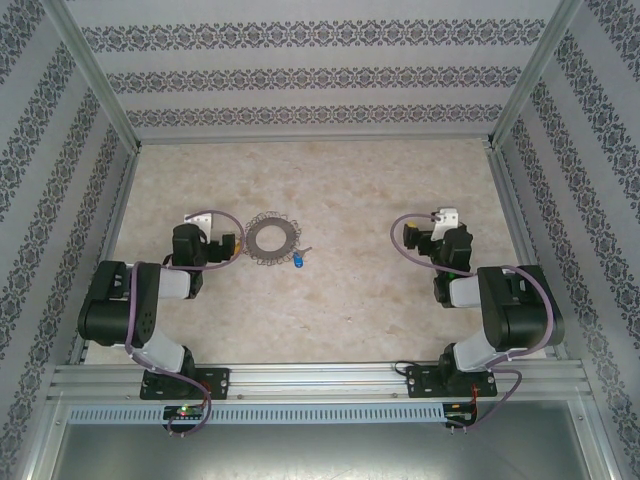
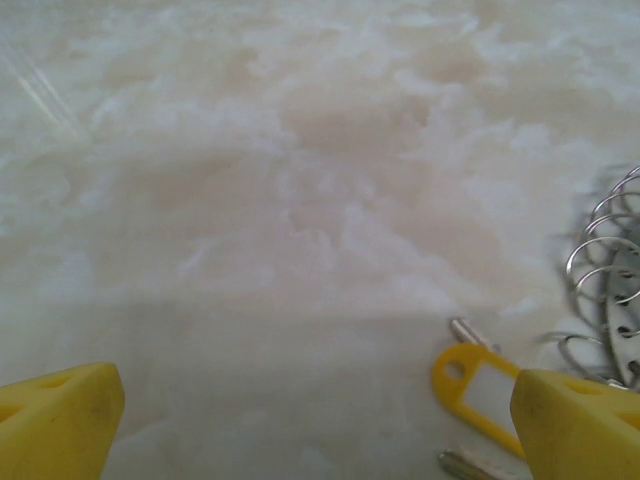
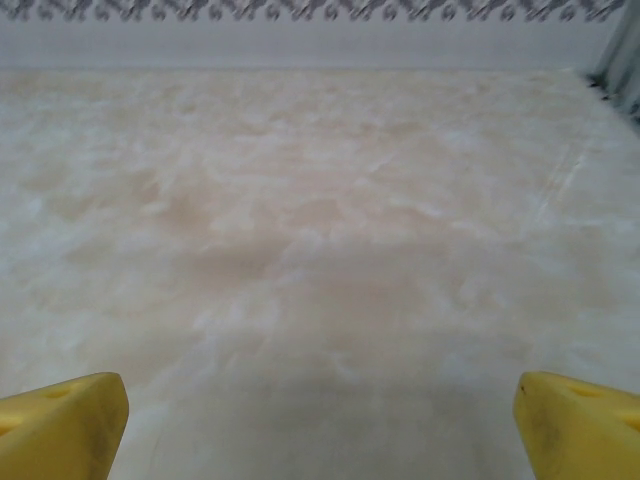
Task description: Put the keys on the keyring
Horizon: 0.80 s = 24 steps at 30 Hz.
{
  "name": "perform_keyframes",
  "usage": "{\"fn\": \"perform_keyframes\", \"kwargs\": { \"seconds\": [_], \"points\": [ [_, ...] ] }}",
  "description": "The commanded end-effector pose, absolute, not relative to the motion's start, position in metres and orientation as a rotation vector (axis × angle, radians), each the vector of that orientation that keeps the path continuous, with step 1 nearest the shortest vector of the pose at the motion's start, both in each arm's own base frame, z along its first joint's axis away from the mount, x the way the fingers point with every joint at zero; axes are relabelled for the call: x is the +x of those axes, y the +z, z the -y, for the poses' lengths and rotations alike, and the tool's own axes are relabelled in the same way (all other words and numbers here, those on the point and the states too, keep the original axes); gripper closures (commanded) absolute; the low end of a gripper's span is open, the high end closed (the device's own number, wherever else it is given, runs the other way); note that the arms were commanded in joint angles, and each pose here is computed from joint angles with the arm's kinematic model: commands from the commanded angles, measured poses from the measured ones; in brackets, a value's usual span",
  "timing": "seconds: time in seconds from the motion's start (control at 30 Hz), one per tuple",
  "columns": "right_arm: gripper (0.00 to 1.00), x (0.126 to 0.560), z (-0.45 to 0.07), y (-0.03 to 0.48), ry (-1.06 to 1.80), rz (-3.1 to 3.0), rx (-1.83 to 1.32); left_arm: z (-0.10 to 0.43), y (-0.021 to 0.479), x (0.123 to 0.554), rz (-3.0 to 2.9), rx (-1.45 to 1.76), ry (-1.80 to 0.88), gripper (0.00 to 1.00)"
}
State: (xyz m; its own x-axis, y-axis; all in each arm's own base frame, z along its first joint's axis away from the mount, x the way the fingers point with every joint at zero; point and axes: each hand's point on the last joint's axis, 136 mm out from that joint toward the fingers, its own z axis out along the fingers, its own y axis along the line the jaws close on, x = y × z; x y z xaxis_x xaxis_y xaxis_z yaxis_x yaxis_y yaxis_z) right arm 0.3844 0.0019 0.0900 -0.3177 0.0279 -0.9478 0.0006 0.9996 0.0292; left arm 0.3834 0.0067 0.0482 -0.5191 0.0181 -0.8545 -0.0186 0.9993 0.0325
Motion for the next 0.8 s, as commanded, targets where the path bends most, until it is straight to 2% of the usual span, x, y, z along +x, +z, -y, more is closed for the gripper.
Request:
{"fn": "perform_keyframes", "kwargs": {
  "seconds": [0.0,0.77],
  "points": [
    [0.02,0.395,0.009,0.106,-0.006,-1.866,0.090,-0.010,0.081,0.399,-1.985,-0.035,0.035,0.01],
    [0.02,0.397,-0.006,0.106,-0.018,-1.878,0.002,-0.010,0.081,0.399,-1.980,-0.035,0.036,0.01]
  ]
}}
